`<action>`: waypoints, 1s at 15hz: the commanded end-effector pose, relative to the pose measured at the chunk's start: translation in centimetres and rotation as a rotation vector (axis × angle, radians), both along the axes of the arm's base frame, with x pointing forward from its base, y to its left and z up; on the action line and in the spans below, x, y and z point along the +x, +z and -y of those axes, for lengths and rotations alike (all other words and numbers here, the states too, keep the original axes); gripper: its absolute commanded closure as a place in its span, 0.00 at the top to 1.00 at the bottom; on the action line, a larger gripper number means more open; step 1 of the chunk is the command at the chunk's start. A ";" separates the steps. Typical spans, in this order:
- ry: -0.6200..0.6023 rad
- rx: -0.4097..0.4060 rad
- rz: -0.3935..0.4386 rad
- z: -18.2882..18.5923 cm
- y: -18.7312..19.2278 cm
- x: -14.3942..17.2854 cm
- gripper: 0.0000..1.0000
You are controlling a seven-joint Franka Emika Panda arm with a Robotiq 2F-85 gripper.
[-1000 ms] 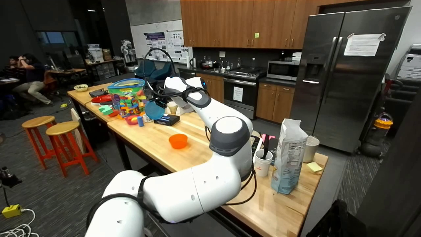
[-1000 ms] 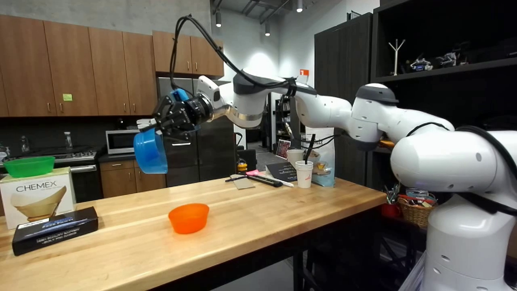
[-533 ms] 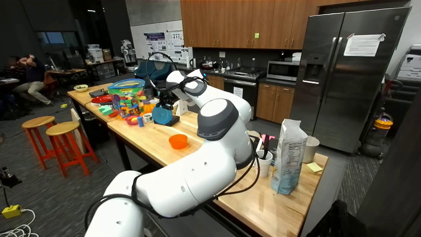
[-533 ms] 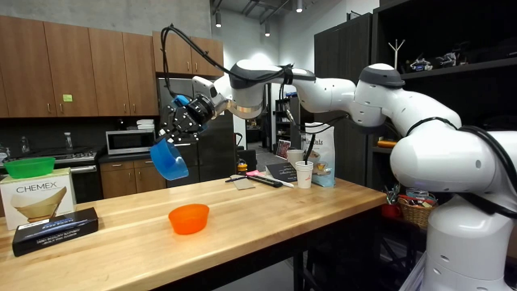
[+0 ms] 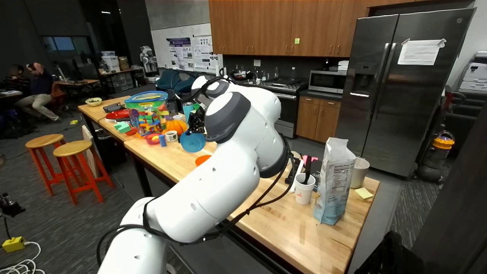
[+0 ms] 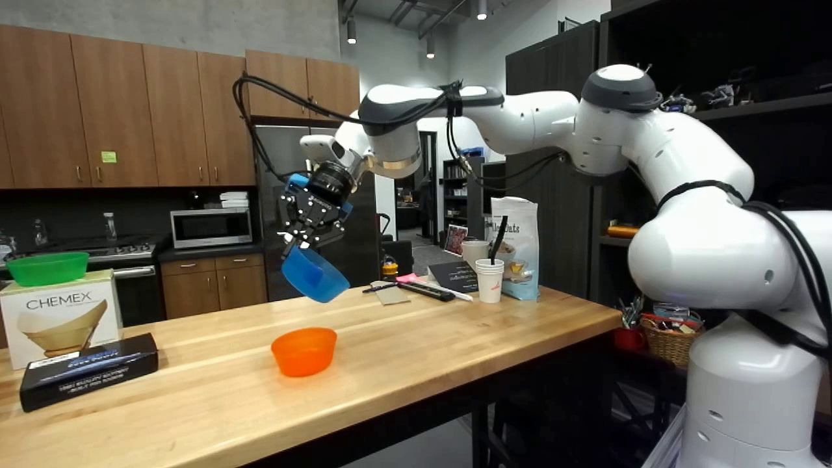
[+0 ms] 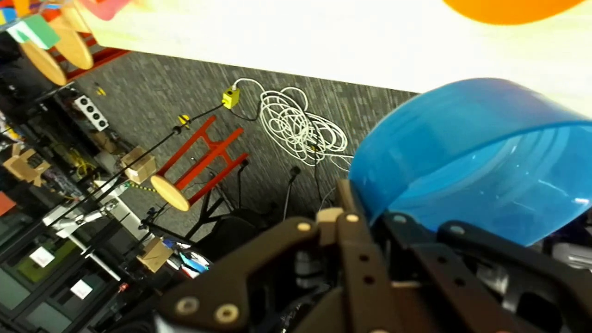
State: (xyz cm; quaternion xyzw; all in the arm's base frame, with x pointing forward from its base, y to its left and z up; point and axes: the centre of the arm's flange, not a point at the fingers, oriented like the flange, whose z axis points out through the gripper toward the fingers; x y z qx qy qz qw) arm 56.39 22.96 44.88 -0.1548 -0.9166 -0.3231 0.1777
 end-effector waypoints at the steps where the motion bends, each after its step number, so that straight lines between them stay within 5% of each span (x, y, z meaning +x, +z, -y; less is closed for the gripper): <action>1: -0.028 -0.161 -0.108 1.0 0.2 0.1 0.01; 9: -0.068 -0.490 -0.316 3.6 -0.7 1.4 0.01; 15: -0.098 -0.709 -0.211 3.5 -0.7 3.7 0.01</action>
